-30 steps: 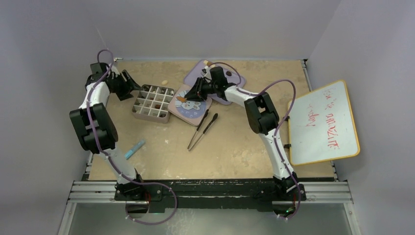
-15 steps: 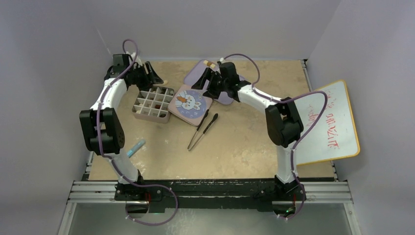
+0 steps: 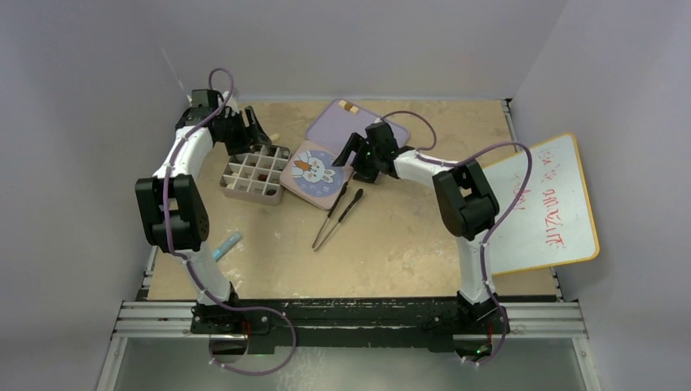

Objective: Pack the chocolate
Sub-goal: Close the box lid on the packing box.

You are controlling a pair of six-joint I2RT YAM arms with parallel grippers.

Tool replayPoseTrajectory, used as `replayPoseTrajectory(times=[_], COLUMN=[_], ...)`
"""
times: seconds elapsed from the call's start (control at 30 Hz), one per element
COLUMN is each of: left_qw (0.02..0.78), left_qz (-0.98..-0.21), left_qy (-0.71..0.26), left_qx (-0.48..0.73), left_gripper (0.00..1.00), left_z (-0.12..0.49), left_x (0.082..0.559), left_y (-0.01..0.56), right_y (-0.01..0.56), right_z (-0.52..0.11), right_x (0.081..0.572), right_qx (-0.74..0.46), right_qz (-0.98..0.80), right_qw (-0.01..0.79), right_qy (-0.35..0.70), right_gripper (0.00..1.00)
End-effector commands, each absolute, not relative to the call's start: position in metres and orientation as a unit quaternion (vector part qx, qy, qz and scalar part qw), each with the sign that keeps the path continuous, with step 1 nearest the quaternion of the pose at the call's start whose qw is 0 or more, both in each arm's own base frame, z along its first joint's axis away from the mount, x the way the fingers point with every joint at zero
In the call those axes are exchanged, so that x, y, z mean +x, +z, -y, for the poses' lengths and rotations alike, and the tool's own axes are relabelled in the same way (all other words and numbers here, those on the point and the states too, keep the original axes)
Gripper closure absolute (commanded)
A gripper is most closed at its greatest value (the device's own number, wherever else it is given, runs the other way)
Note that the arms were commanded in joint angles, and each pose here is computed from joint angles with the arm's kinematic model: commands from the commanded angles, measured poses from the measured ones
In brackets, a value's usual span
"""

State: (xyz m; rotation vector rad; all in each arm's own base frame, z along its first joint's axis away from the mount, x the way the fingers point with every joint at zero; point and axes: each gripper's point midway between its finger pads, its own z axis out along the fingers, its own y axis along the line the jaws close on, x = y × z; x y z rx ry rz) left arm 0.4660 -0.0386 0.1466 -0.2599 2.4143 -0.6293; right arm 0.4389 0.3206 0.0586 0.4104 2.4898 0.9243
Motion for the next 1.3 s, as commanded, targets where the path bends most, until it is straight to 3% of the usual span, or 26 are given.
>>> replayPoseTrajectory(times=[0.0,0.57,1.07,1.17,1.27], left_qw=[0.3,0.215,0.197,0.196,0.207], left_qz=[-0.906,-0.921,-0.921,-0.919,-0.918], left_qy=[-0.291,-0.321,-0.334,-0.341,-0.336], left_qx=[-0.06,-0.05,-0.038,-0.036,-0.034], left_gripper=[0.32,0.41,0.43,0.51,0.66], left_z=[0.058,0.101,0.126,0.129,0.127], left_x=[0.464,0.444,0.443,0.441,0.442], left_y=[0.155,0.109,0.095,0.098,0.109], right_y=[0.061,0.056,0.062,0.066,0.074], right_z=[-0.328,-0.344,-0.353,-0.355,-0.361], right_x=[0.455,0.454,0.451,0.451,0.45], right_qx=[0.146,0.156,0.154,0.153,0.144], right_qz=[-0.892,-0.879,-0.867,-0.861,-0.851], right_qw=[0.244,0.221,0.213,0.212,0.213], right_qy=[0.351,0.393,0.424,0.436,0.458], right_gripper=[0.15,0.23,0.26,0.27,0.29])
